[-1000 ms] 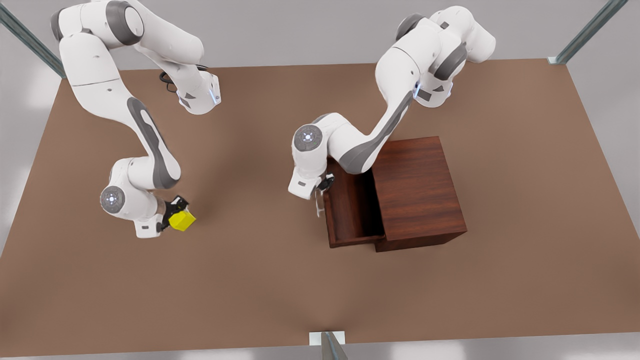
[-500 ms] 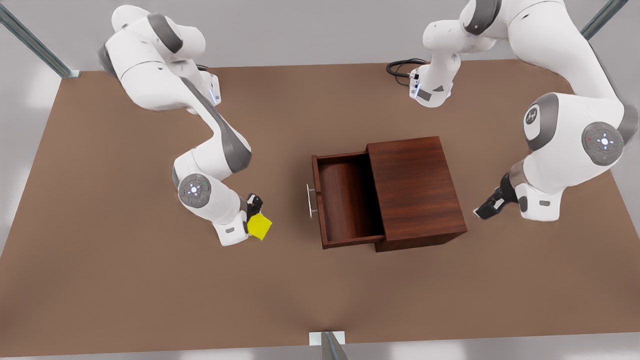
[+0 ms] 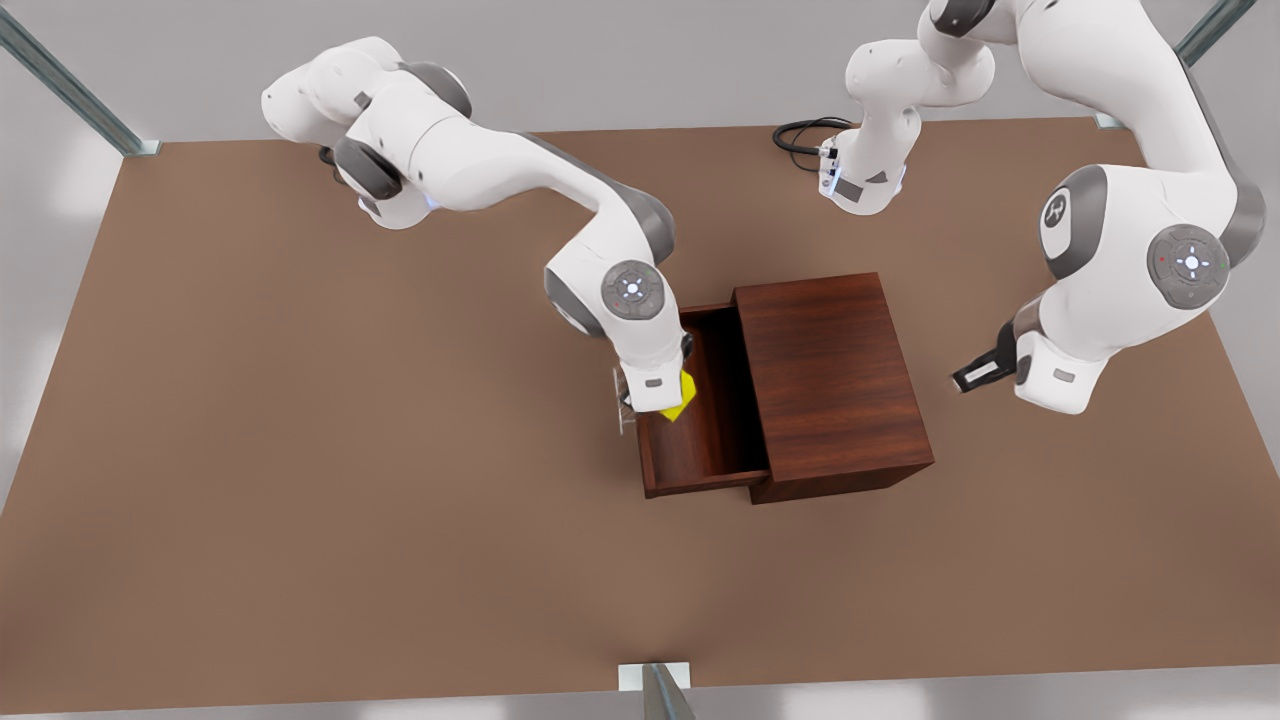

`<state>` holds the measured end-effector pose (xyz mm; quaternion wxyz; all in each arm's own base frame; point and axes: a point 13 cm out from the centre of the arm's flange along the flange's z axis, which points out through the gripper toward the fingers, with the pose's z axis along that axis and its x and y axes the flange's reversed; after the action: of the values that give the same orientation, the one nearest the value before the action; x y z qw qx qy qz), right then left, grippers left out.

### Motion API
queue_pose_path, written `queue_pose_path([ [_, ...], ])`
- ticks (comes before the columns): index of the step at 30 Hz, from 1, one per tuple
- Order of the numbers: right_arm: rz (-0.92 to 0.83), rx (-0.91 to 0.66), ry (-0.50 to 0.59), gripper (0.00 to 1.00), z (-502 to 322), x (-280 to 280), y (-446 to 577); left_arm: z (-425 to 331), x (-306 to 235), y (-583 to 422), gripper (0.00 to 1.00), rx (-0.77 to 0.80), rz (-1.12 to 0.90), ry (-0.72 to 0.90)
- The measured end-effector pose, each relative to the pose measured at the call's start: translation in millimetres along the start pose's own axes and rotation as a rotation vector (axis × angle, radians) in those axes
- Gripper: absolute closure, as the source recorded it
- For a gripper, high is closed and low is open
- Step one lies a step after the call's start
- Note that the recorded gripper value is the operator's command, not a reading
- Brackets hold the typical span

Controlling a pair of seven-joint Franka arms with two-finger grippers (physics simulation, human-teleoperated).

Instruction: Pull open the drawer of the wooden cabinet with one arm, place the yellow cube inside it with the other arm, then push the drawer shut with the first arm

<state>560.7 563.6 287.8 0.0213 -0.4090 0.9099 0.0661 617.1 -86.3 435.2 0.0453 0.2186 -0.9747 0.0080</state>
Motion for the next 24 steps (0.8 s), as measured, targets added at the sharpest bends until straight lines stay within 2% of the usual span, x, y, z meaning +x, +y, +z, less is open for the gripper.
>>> queue_pose_path([
  [2,0.03,-0.009,-0.017,0.41,3,-8,21,-1,1,-5,0.79,0.022,-0.071,0.006],
  [3,0.045,-0.013,-0.023,0.36,6,-10,29,-3,3,-9,0.79,0.034,-0.105,0.008],
  [4,0.062,-0.015,-0.027,0.24,9,-12,35,-4,6,-16,0.79,0.044,-0.134,0.01],
  [5,0.08,-0.014,-0.03,0.0,12,-13,37,-4,9,-23,0.79,0.053,-0.164,0.013],
  [10,0.204,0.025,-0.064,0.0,-15,-15,5,0,36,-77,0.79,0.097,-0.312,0.032],
  [14,0.447,0.05,-0.155,0.0,-136,20,-151,21,75,-146,0.79,0.13,-0.418,0.072],
  [16,0.593,0.066,-0.184,0.0,-207,76,-249,53,114,-206,0.79,0.136,-0.443,0.098],
  [19,0.77,0.084,-0.155,0.0,-297,190,-332,89,173,-287,0.79,0.179,-0.51,0.107],
  [22,0.855,0.144,-0.055,0.0,-338,285,-335,112,208,-345,0.79,0.253,-0.625,0.114],
  [24,0.897,0.165,0.034,0.0,-324,332,-327,132,231,-375,0.79,0.285,-0.695,0.122],
])
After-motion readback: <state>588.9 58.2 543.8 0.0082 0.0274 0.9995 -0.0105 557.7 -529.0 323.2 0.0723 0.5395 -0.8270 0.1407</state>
